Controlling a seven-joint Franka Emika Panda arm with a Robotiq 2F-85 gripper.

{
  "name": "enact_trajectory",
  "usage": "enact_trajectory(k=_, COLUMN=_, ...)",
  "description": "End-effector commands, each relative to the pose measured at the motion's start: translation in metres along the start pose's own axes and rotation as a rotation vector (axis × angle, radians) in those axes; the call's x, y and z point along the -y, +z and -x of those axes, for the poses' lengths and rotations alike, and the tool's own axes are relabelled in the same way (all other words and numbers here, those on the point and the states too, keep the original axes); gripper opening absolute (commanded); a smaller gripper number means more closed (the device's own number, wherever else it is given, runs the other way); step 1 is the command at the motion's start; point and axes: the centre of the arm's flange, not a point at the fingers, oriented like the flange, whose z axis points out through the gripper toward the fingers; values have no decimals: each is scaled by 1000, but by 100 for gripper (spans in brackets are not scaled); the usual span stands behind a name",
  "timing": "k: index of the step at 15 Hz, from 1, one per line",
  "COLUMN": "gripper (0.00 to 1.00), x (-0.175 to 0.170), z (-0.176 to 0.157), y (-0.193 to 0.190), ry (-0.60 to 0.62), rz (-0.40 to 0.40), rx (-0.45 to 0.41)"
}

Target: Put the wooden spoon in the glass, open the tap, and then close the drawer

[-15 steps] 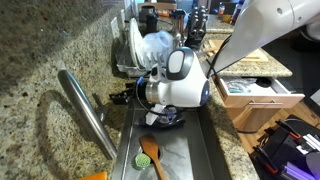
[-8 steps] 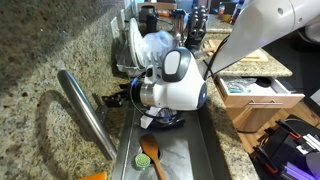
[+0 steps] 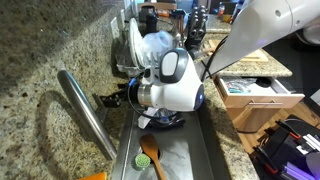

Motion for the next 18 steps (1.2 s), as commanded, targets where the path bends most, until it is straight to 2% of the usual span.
enact_trajectory(k=1, gripper=100, x=0, z=1, y=4, ry=1, rz=3, rx=-3)
enact_trajectory(k=6, gripper=100, x=4, z=8, y=19, ry=6, rz=-13, rx=-7)
enact_trajectory(k=9, gripper=100, x=13, z=5, y=33, ry=-4, rz=-4, rx=-42)
enact_trajectory(k=10, gripper=100, x=12, z=4, y=19, ry=11, rz=-1, rx=-21)
enact_trajectory(k=13, gripper=100, x=16, z=3, y=20, ry=10, rz=-5, rx=-24)
enact_trajectory(k=14, gripper=75, x=13, z=5, y=18, ry=6, rz=-3, rx=-18)
enact_trajectory(k=15, gripper=74, x=12, z=7, y=18, ry=4, rz=11, rx=-24)
enact_trajectory(k=18, gripper=52, x=8, z=11, y=17, ry=9, rz=15, rx=-16)
